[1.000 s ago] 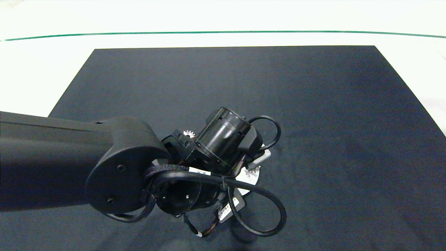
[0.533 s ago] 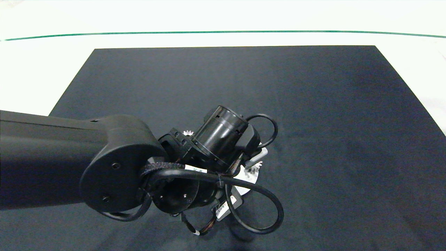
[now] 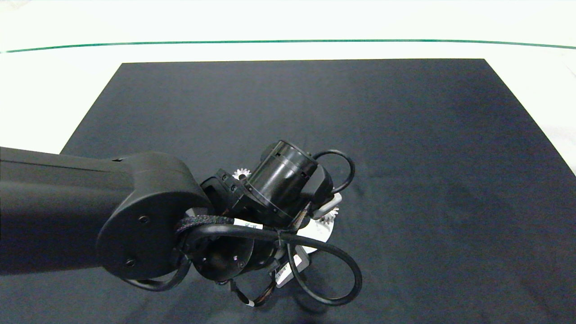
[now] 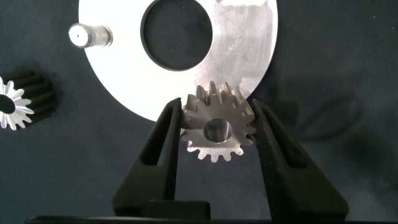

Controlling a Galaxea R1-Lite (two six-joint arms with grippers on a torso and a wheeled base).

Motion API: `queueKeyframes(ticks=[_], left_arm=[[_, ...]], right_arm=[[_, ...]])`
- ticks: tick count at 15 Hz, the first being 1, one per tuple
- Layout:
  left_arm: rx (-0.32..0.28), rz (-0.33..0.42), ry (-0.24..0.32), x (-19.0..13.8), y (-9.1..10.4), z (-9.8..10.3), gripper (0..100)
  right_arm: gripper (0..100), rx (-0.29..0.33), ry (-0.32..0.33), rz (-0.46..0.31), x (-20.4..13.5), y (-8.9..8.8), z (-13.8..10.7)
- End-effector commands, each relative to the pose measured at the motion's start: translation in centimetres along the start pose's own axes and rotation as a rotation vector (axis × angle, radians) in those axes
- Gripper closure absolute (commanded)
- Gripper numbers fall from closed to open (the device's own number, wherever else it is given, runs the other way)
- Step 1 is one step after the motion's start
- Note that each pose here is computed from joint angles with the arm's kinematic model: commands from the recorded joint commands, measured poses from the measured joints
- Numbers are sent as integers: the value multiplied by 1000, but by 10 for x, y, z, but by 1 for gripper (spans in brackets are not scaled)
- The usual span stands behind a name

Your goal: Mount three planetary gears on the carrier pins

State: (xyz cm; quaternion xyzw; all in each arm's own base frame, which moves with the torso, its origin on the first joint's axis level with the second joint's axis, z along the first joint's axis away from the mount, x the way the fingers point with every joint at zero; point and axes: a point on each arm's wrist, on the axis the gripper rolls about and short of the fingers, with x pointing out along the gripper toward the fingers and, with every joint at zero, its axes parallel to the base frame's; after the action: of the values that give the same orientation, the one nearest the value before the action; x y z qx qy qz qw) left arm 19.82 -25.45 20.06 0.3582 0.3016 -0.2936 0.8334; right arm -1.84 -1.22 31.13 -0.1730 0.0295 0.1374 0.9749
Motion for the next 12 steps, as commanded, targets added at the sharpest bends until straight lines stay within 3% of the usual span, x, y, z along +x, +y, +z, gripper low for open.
queueKeyframes(ticks=[1, 7, 8, 12], left_arm=[[-2, 5, -14, 1, -1, -1, 87], [1, 3, -10, 4, -3, -2, 87], [1, 5, -10, 4, -3, -2, 0], [-13, 3, -23, 1, -3, -1, 0]], right_arm=[[0, -2, 4, 1, 0, 0, 0], [0, -3, 8, 2, 1, 1, -1], [0, -6, 8, 2, 1, 1, -1], [0, -9, 10, 3, 1, 1, -2]])
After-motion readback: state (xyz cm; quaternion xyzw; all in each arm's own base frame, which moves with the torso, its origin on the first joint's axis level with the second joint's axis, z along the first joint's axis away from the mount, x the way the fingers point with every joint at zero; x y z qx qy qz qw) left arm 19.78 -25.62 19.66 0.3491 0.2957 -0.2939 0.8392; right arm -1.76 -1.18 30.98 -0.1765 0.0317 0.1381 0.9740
